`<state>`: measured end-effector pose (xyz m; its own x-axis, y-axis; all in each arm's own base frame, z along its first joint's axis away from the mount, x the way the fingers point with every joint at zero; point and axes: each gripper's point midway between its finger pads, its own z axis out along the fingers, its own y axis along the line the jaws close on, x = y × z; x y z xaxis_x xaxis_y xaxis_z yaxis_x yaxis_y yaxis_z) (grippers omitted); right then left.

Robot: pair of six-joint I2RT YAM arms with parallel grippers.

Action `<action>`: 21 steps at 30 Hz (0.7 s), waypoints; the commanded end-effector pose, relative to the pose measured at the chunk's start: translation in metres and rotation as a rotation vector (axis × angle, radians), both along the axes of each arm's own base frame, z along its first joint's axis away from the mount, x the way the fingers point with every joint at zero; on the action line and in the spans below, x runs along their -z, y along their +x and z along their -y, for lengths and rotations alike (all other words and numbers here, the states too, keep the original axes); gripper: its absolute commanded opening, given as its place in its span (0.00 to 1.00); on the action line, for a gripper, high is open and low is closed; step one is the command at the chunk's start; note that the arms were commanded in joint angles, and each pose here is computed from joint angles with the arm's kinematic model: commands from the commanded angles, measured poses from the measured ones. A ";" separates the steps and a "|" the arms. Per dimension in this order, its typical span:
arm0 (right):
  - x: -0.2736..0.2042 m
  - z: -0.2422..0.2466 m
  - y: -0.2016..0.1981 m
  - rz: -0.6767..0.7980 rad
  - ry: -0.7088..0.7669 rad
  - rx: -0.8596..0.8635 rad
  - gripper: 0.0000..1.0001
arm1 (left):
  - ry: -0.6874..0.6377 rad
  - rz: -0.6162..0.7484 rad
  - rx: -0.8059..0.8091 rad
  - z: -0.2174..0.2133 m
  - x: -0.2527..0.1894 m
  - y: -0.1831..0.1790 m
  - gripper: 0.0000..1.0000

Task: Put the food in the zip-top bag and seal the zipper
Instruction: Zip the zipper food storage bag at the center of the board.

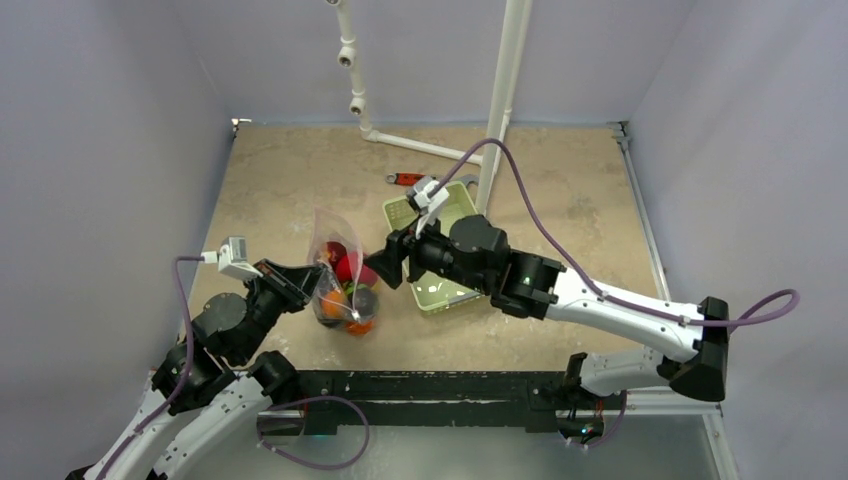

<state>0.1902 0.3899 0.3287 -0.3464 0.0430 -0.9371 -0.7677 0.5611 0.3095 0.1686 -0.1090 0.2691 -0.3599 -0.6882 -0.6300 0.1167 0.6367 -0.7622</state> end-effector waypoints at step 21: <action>0.052 -0.008 -0.113 -0.066 0.062 0.195 0.74 | -0.038 0.046 -0.015 -0.007 -0.018 -0.004 0.00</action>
